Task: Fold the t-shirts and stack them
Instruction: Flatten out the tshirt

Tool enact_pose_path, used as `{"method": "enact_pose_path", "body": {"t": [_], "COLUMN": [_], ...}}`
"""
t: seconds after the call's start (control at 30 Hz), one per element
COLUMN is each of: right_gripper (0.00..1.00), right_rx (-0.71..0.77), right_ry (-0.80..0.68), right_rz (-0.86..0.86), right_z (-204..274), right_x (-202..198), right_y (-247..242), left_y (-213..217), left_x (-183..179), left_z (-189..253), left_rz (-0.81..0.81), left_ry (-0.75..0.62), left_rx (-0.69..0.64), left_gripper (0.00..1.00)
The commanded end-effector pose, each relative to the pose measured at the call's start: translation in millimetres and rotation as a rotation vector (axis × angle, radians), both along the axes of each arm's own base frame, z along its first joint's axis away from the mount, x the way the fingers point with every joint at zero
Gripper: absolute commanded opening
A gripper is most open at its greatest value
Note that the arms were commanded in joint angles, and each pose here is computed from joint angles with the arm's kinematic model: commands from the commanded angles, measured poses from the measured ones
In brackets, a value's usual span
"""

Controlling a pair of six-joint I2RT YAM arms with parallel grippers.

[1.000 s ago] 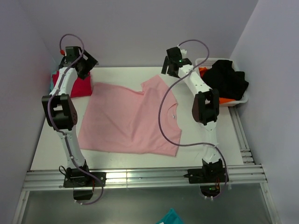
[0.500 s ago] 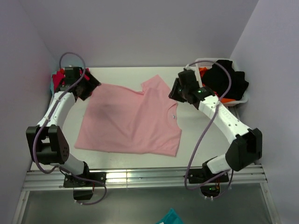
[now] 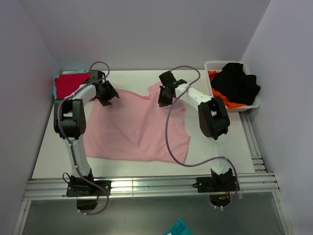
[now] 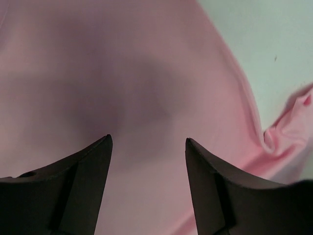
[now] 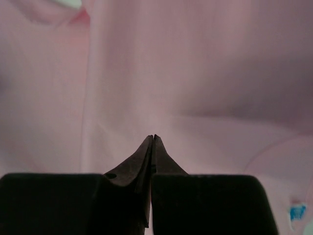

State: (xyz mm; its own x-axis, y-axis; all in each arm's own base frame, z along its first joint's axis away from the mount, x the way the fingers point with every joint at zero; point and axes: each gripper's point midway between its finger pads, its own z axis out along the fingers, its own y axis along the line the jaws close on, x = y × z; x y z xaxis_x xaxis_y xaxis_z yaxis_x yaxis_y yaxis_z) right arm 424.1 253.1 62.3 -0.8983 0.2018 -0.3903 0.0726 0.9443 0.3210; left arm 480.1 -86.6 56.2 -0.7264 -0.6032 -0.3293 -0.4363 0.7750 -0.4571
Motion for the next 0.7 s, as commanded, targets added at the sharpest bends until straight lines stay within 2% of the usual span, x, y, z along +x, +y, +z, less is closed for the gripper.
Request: {"method": "enact_pose_path", "body": {"t": [0.0,0.13,0.3,0.37,0.43,0.53,0.63,0.67], "right_gripper": [0.00,0.00,0.00,0.00,0.00,0.01,0.28,0.51], "right_rx": [-0.047,-0.105,-0.084,-0.081,-0.084,-0.021,0.084,0.103], "right_ry": [0.035,0.070,0.110,0.105,0.089,0.037,-0.049,-0.091], "right_rz": [-0.058,-0.178,-0.312,-0.358,-0.386,-0.402,-0.339,-0.326], "right_z": [-12.0,-34.8,-55.0,-58.6,-58.8,-49.0,-23.7,-3.1], "right_x": [28.4,56.4,93.1,110.7,121.5,143.5,162.2,165.2], "right_y": [-18.1,-52.9,-90.6,-106.9,-116.4,-121.9,-109.9,-107.0], "left_y": [-2.5,4.1,23.3,26.7,51.9,65.8,65.8,64.0], "left_x": [31.1,55.1,84.7,93.5,97.6,105.0,115.1,118.8], "left_z": [-5.1,-27.4,-53.9,-61.9,-66.3,-61.1,-31.0,-19.1], "left_rz": [-0.049,-0.044,-0.023,-0.016,0.036,0.073,0.063,0.064], "left_ry": [-0.009,0.027,0.041,0.044,0.050,0.015,-0.072,-0.102], "left_rx": [0.007,0.006,0.001,0.005,0.009,-0.020,-0.060,-0.073], "left_gripper": [0.67,0.67,0.68,0.68,0.68,0.72,0.77,0.78]}}
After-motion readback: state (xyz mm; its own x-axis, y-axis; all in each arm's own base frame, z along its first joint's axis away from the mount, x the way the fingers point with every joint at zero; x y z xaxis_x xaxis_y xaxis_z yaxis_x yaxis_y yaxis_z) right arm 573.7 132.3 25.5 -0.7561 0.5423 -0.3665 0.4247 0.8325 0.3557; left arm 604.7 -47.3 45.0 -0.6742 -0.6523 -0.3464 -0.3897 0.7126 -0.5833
